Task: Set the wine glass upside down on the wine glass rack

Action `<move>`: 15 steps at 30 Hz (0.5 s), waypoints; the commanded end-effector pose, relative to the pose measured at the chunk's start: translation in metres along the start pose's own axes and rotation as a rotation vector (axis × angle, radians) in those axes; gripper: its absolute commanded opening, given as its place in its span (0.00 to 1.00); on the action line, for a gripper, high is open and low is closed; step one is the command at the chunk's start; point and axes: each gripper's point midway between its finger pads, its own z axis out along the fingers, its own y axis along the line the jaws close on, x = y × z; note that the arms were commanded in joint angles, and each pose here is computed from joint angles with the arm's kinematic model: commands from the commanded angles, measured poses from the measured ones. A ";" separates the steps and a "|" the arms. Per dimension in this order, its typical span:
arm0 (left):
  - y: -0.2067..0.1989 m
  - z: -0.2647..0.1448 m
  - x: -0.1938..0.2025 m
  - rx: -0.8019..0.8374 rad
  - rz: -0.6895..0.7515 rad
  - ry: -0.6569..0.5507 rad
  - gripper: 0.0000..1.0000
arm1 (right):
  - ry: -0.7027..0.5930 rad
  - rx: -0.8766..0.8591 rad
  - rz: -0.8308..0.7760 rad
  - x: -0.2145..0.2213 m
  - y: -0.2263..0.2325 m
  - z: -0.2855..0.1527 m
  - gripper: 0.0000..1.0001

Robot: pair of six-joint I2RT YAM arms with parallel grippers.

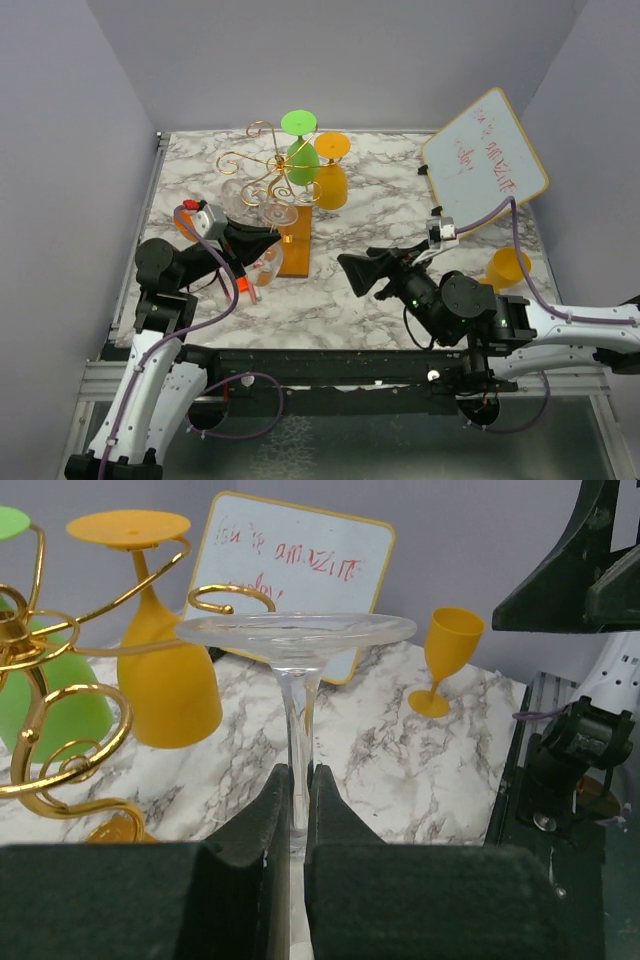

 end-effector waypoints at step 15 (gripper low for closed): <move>0.050 0.017 -0.009 -0.157 0.086 -0.182 0.00 | -0.028 0.075 0.000 -0.004 -0.016 -0.001 0.77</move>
